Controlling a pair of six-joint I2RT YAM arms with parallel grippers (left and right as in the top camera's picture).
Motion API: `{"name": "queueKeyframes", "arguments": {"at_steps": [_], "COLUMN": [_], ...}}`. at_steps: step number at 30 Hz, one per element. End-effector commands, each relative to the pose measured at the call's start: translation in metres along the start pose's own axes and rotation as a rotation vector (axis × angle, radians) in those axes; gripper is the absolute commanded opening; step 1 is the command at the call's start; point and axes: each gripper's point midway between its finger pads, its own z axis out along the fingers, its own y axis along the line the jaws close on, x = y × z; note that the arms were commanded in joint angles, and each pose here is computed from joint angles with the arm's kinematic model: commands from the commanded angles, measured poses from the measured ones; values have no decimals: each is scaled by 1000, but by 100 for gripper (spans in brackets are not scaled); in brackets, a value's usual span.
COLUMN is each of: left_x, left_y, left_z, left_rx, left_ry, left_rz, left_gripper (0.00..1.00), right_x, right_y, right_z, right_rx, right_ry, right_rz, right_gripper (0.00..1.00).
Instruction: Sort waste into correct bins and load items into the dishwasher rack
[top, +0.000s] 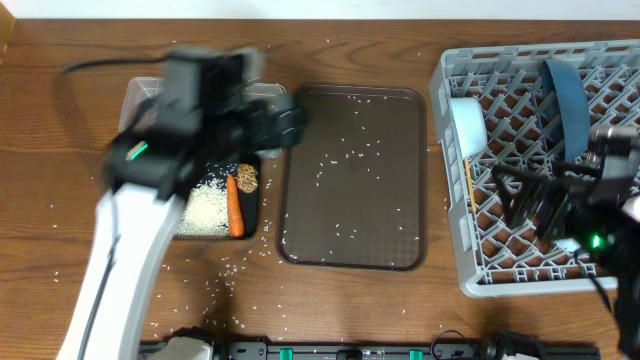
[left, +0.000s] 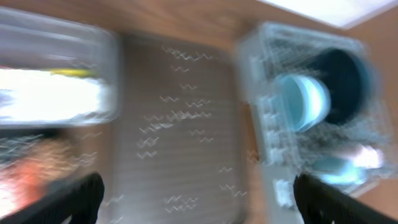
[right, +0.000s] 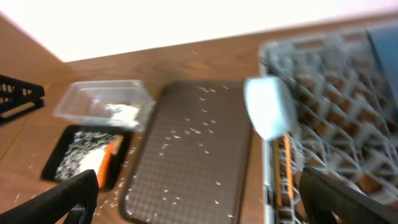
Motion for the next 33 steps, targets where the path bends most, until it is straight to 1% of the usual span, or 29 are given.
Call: {"name": "queueKeyframes", "arguments": {"at_steps": [1, 3, 5, 10, 15, 18, 20, 23, 24, 28, 31, 33], "left_x": [-7, -1, 2, 6, 9, 9, 9, 9, 9, 9, 9, 9], "left_y": [53, 63, 66, 56, 52, 52, 52, 52, 52, 53, 53, 53], "left_z": [-56, -79, -98, -127, -140, -140, -139, -138, -138, -138, -138, -138], "left_rx": [-327, -396, -433, -409, -397, -397, -397, -398, -398, -399, -399, -399], "left_ry": [-143, -176, -215, -301, -341, -342, -340, -337, -336, -336, -336, -336], "left_rz": [115, 107, 107, 117, 123, 123, 122, 122, 122, 122, 122, 122], "left_gripper": [98, 98, 98, 98, 98, 98, 98, 98, 98, 98, 98, 98], "right_x": [2, 4, 9, 22, 27, 28, 40, 40, 42, 43, 46, 44], "right_y": [23, 25, 27, 27, 29, 27, 26, 10, 10, 21, 25, 24], "right_z": [-19, -24, -28, -29, -29, -29, -30, -30, -29, -28, -27, -26], "right_rx": [-55, -53, -53, -56, -64, -58, -47, 41, 44, -9, -33, -27], "right_ry": [-52, -62, -56, -10, 15, 20, 66, 58, 68, 80, 77, 35], "right_rz": [-90, -96, -88, -59, 64, 86, 109, 63, 17, -284, -424, -486], "right_gripper": [99, 99, 99, 99, 99, 99, 99, 99, 99, 99, 99, 99]}}
